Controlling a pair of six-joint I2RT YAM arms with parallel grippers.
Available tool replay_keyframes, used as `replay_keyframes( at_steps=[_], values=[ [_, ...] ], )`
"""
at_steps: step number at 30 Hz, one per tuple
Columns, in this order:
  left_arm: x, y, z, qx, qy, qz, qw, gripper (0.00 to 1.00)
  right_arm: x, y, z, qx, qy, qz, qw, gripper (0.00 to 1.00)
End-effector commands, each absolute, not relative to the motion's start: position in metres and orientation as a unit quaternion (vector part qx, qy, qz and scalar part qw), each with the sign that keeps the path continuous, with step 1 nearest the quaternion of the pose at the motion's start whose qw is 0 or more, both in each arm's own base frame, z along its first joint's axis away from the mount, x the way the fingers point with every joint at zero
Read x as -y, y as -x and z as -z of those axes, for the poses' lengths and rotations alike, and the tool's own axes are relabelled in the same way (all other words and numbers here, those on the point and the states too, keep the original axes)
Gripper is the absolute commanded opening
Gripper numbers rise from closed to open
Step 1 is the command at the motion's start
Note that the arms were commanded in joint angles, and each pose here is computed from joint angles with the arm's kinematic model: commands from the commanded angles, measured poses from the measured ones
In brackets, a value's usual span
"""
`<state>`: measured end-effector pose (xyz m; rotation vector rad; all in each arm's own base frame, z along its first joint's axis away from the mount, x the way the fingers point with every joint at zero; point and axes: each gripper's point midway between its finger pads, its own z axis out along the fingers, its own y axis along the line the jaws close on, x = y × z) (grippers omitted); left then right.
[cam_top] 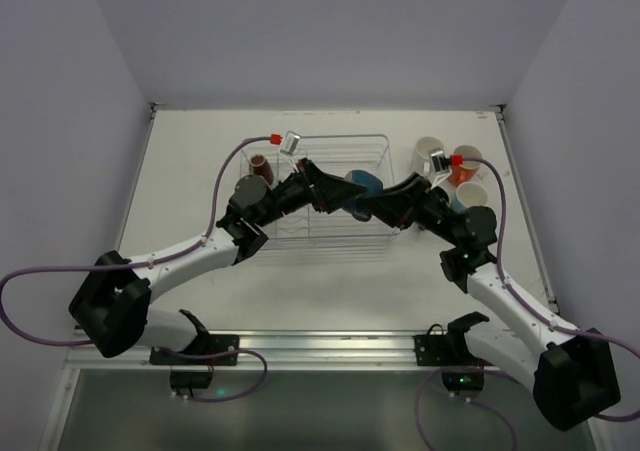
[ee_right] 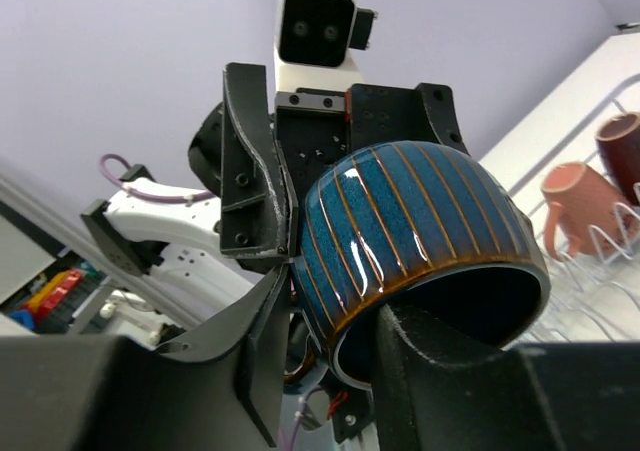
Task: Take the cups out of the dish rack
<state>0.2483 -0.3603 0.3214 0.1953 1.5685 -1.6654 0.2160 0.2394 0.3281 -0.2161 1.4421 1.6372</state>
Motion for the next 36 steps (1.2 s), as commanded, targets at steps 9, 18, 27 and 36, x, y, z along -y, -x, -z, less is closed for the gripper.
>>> replay_keyframes(
  at_steps=[9,18,27,36],
  values=[
    [0.355,-0.224,-0.371,-0.550,-0.096,0.709,0.431,0.98,-0.242,-0.201,-0.375,-0.504,0.125,-0.710,0.476,0.09],
    [0.342,-0.245,-0.353,-0.625,-0.096,0.607,0.481,1.00,-0.222,-0.197,-0.378,-0.517,0.092,-0.660,0.537,0.00],
    [0.323,-0.256,-0.337,-0.669,-0.099,0.526,0.515,1.00,-0.217,-0.208,-0.341,-0.603,0.062,-0.600,0.522,0.00],
    [0.285,-0.256,-0.315,-0.723,-0.149,0.396,0.546,1.00,-0.175,-0.209,-0.262,-0.743,-0.010,-0.445,0.500,0.00]
  ],
)
